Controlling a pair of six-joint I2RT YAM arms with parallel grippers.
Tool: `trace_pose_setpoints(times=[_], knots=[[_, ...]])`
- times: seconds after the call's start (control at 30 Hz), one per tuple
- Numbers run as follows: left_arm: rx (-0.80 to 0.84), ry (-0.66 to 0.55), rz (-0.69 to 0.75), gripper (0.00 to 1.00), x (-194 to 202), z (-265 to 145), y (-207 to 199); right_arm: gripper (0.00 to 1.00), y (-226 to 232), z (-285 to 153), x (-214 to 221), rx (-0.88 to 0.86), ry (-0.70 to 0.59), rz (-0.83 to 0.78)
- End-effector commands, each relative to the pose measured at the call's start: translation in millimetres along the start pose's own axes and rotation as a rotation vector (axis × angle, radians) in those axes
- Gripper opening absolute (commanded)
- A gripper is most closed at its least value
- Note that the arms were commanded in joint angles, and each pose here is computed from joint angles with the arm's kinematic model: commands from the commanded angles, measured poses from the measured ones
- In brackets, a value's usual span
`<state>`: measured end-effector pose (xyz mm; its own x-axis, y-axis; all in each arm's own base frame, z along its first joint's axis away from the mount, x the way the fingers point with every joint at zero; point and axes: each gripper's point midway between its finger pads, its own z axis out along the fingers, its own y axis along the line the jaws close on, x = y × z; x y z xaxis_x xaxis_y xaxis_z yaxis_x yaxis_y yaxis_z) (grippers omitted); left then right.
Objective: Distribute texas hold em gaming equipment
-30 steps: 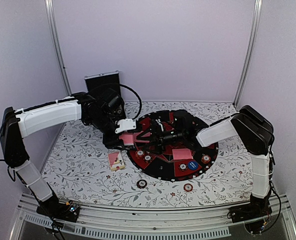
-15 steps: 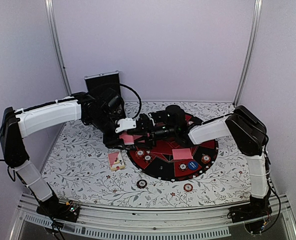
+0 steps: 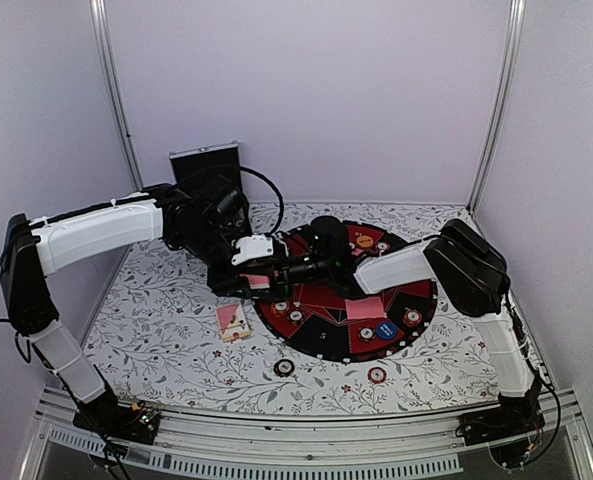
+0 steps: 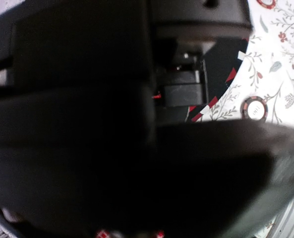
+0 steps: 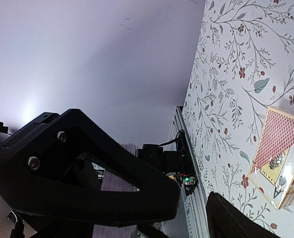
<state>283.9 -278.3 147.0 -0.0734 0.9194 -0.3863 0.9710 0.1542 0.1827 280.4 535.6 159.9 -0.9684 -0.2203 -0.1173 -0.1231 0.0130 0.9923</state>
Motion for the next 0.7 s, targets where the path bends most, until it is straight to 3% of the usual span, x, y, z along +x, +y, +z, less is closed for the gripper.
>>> trace_pose_setpoints(times=[0.0, 0.4, 0.67], knots=[[-0.021, -0.058, -0.004, 0.0, -16.9, -9.2, 9.1, 0.8, 0.9, 10.4, -1.6, -0.043, 0.003, -0.003], [-0.023, -0.066, 0.004, 0.0, -20.0, -15.3, 10.0, 0.73, -24.7, -0.4, -5.0, -0.005, -0.029, 0.055], [-0.022, -0.067, 0.005, 0.0, -20.9, -15.3, 10.4, 0.62, -27.9, -27.3, -6.9, 0.031, -0.075, 0.053]])
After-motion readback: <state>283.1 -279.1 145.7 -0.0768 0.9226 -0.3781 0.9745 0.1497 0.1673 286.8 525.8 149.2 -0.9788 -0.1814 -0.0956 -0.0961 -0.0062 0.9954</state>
